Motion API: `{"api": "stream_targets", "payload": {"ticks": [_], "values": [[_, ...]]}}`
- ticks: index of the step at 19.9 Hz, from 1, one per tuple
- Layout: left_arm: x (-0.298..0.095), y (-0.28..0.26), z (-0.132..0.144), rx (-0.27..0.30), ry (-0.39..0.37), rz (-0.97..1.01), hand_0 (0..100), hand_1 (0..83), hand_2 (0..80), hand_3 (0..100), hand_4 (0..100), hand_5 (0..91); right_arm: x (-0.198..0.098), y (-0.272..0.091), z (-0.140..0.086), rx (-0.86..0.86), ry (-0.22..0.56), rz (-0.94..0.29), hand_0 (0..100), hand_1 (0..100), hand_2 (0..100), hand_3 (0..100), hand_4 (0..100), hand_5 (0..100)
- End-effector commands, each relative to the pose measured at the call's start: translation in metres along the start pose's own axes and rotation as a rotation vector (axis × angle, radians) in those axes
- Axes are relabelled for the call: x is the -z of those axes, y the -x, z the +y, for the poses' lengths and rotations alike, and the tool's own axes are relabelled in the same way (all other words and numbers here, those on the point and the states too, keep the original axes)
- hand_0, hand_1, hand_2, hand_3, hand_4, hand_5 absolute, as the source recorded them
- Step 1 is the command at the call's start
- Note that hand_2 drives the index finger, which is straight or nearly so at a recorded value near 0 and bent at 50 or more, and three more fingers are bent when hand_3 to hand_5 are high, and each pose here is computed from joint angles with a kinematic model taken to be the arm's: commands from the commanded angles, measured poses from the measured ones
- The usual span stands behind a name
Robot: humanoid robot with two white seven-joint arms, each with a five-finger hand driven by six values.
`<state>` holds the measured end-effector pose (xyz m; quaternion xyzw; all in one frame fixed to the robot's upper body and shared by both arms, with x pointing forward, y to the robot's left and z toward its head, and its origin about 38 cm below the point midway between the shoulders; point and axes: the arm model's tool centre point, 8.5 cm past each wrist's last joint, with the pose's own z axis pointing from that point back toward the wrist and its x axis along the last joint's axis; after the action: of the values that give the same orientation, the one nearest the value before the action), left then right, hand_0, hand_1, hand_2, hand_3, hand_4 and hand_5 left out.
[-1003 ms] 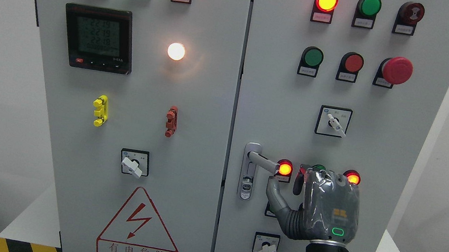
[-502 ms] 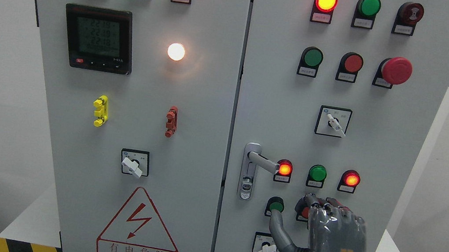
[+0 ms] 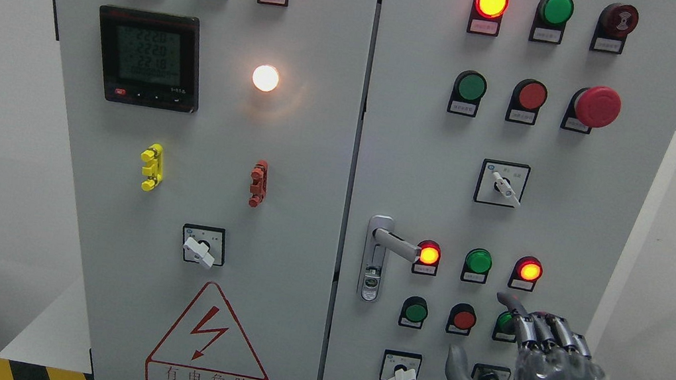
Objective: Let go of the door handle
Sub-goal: 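Open the right hand's fingers to let go of the handle, then withdraw the open right hand away from the door handle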
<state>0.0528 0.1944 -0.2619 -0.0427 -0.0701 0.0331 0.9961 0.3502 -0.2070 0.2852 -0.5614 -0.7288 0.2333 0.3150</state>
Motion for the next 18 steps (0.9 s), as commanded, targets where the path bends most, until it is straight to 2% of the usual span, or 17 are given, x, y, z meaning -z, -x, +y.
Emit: {"api": "stream_targets", "payload": {"ticks": [1, 18], "values": [[0.001, -0.006, 0.000, 0.021, 0.001, -0.016, 0, 0.0, 2.5, 8, 1, 0.0, 0.001, 0.013, -0.021, -0.022, 0.057, 0.029, 32, 25, 0, 0, 0, 0], [0.001, -0.006, 0.000, 0.021, 0.001, -0.015, 0, 0.0, 2.3, 9, 1, 0.0, 0.004, -0.002, -0.019, 0.046, 0.062, -0.004, 32, 25, 0, 0, 0, 0]]}}
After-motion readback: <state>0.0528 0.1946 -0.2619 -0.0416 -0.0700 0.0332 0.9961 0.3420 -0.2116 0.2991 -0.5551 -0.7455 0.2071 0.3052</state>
